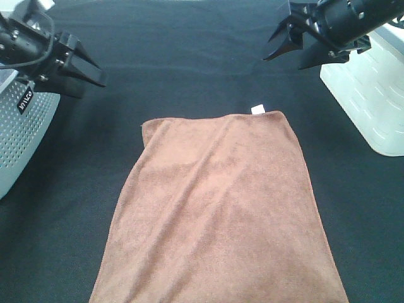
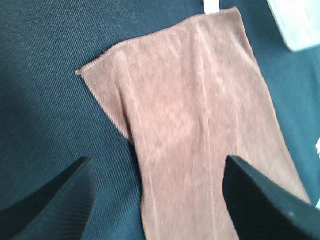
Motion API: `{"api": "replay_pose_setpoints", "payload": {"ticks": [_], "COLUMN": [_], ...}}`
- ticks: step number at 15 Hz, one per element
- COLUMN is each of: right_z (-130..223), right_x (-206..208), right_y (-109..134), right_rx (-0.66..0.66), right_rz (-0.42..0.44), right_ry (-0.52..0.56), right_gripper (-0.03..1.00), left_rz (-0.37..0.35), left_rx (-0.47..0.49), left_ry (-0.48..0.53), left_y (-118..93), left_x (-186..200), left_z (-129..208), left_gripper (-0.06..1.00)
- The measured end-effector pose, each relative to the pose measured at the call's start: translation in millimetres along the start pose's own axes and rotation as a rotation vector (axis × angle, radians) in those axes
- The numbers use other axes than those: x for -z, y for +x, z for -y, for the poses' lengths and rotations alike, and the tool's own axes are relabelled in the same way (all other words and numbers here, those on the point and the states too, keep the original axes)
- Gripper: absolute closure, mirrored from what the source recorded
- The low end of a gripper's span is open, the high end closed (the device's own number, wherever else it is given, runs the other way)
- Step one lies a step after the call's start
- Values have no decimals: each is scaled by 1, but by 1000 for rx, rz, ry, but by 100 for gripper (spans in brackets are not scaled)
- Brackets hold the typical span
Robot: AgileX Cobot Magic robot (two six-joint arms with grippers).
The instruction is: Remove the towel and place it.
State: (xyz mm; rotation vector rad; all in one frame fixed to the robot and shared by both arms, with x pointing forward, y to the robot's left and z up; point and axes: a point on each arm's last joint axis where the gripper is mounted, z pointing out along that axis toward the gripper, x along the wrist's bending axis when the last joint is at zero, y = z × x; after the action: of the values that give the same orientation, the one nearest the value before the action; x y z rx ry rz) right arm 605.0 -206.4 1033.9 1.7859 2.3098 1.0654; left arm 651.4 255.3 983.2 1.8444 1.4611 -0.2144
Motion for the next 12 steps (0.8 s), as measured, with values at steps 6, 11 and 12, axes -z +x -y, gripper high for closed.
{"api": "replay_pose_setpoints", "payload": {"ticks": [6,11,12], "right_z": [-3,5,5], "right_x": [-39,-69,-71], "right_y": [-29,-48,-50], "right_rx": [3,1,6], "right_rz": [110,163,176], "right_ry": [-54,-30,-38], "right_gripper": [29,29,29], "left_rz": [39,-4,-16], "left_rx": [71,136,155], "left_ry": [48,64,46], "left_y": [17,43,47], "left_x": [-55,-86,-91], "left_z": [0,12,12], "left_gripper": [27,31,31]}}
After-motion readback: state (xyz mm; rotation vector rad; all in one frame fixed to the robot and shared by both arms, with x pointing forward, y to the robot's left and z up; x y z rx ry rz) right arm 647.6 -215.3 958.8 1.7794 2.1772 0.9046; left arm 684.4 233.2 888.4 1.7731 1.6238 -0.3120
